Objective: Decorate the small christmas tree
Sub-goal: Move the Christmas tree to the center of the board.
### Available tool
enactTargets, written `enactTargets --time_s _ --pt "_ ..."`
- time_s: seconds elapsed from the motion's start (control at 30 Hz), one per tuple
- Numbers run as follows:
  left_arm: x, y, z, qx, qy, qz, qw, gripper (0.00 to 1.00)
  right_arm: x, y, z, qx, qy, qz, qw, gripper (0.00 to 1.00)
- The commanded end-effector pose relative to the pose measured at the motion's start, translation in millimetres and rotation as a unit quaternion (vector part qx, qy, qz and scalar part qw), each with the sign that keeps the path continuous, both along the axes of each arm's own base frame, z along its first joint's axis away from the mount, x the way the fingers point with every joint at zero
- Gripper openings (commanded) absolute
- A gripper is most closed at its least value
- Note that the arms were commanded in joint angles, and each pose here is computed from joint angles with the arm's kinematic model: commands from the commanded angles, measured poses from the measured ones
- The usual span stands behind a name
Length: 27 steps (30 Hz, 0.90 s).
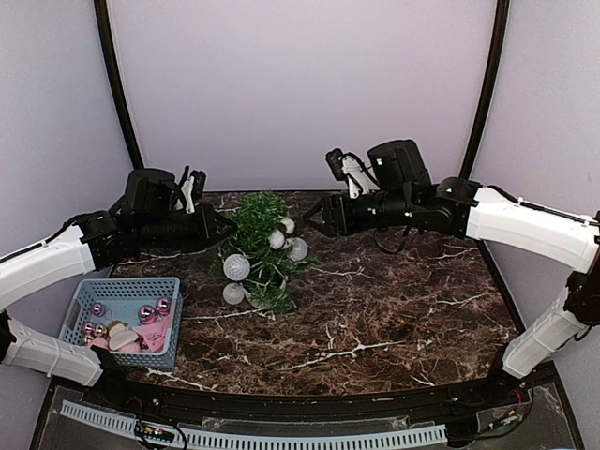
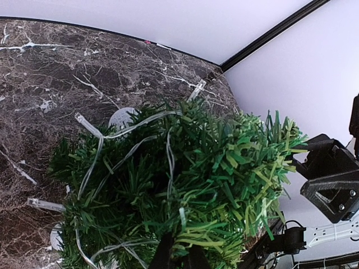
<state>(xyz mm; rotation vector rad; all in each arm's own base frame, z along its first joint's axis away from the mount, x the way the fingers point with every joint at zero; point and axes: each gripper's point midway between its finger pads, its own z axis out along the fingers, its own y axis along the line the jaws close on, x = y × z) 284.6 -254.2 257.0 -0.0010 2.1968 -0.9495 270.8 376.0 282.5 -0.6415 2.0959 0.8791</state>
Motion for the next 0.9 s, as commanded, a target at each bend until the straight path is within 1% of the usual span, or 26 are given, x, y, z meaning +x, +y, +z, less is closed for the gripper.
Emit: enactTargets --time_s 0.0,0.07,0.17,0.23,0.37,0.43,0.47,0.57,0.63,0.7,0.77,0.8,0.83,0.87 --pt "-5 6 -6 0.004 0.003 -0.001 1.0 0.0 9 20 31 0.031 -0.037 0.005 0.999 0.56" --pt "-6 7 -7 0.004 0.005 0.0 1.0 0.0 10 34 36 0.032 -0.048 0.013 0.998 0.53" --pt "-7 7 -8 0.004 0.006 -0.001 1.0 0.0 11 52 46 0.04 -0.063 0.021 0.997 0.52" --pt "-8 7 -8 0.003 0.006 -0.002 1.0 0.0 13 63 52 0.047 -0.074 0.026 0.996 0.53" --pt "-8 7 -9 0.005 0.006 -0.003 1.0 0.0 19 78 60 0.052 -0.099 0.023 0.993 0.58" --pt "-8 7 -8 0.005 0.004 -0.004 1.0 0.0 24 85 58 0.049 -0.108 0.022 0.993 0.59" --pt "-8 7 -8 0.005 0.005 -0.005 1.0 0.0 24 88 58 0.047 -0.113 0.025 0.992 0.57" --pt "-9 7 -6 0.003 0.003 -0.006 1.0 0.0 31 94 51 0.025 -0.134 0.011 0.991 0.45" --pt "-9 7 -6 0.003 0.002 -0.006 1.0 0.0 34 97 50 0.015 -0.138 0.009 0.99 0.39" --pt "-8 7 -5 0.003 0.0 -0.007 1.0 0.0 33 102 47 0.011 -0.139 0.014 0.99 0.32" --pt "-8 7 -5 0.004 -0.002 -0.008 1.0 0.0 32 104 48 0.014 -0.141 0.02 0.99 0.23" --pt "-8 5 -5 0.003 -0.003 -0.01 1.0 0.0 31 105 49 0.017 -0.14 0.022 0.99 0.17" --pt "-7 5 -4 0.005 -0.006 -0.013 1.0 0.0 30 105 51 0.021 -0.141 0.024 0.989 0.07" --pt "-7 3 -3 0.005 -0.008 -0.018 1.0 0.0 29 105 54 0.028 -0.141 0.024 0.989 0.0"
